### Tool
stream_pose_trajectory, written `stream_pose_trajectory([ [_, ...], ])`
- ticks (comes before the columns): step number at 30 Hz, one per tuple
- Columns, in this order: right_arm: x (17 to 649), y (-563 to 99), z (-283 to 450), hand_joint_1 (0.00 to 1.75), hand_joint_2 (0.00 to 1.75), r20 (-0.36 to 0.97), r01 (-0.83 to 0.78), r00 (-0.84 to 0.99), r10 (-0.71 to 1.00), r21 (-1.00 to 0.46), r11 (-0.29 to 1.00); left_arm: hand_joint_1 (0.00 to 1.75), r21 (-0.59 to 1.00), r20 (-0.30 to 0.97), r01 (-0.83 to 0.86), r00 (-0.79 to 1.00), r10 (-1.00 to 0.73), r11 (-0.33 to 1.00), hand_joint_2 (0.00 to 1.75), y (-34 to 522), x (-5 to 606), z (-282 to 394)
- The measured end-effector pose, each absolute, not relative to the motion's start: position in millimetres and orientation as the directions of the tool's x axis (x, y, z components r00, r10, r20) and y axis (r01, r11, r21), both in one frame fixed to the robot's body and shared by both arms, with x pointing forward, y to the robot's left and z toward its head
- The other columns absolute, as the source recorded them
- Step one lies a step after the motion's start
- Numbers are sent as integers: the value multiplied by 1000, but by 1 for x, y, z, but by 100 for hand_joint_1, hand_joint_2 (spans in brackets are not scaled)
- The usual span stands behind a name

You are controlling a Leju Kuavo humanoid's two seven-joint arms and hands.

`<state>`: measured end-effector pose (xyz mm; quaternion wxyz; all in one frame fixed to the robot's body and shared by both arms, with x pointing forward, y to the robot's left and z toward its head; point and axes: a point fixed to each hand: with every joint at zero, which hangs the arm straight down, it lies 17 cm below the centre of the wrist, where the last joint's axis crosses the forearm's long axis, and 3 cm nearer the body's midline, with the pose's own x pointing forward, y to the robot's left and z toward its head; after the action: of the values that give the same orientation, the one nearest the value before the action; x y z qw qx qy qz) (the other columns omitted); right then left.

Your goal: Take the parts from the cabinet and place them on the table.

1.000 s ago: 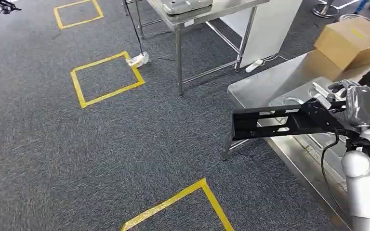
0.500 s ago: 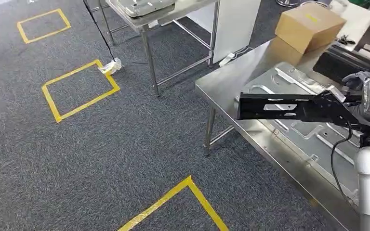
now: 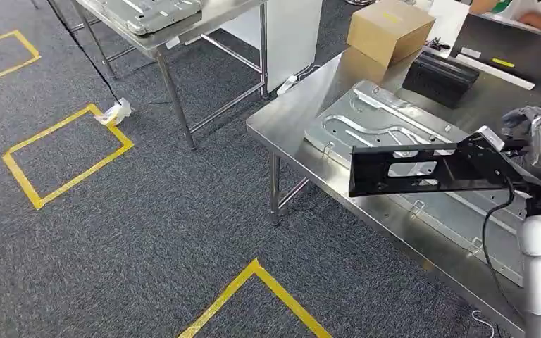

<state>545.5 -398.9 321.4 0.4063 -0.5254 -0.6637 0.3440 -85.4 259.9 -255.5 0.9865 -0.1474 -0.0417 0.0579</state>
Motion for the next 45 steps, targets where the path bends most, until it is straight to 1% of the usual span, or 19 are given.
stream_pose_trajectory([
  [3, 552, -402, 313, 175, 175, 167, 390, -84, 982, -902, 187, 0, -302, 58, -90, 992, 113, 949, 175, 256, -88, -255],
  [6, 562, -416, 274, 175, 175, 147, 285, 12, 989, -949, 137, 0, -304, 60, -86, 992, 109, 949, 175, 253, -84, -256],
  [11, 577, -429, 225, 175, 175, 162, 161, 70, 984, -976, 149, 0, -304, 65, -86, 992, 110, 949, 175, 253, -75, -257],
  [20, 593, -414, 210, 175, 175, 204, 127, 61, 977, -972, 195, 0, -304, 64, -95, 991, 120, 948, 175, 252, -72, -258],
  [32, 597, -406, 206, 175, 175, 219, 112, 57, 974, -971, 212, 0, -306, 62, -105, 990, 130, 946, 175, 250, -71, -258],
  [33, 597, -406, 205, 0, 0, 219, 111, 57, 974, -971, 212, 0, -306, 62, -105, 990, 130, 946, 175, 250, -71, -258],
  [45, 596, -398, 193, 0, 0, 214, 84, 61, 975, -974, 209, 0, -303, 62, -104, 990, 129, 947, 175, 249, -71, -258],
])
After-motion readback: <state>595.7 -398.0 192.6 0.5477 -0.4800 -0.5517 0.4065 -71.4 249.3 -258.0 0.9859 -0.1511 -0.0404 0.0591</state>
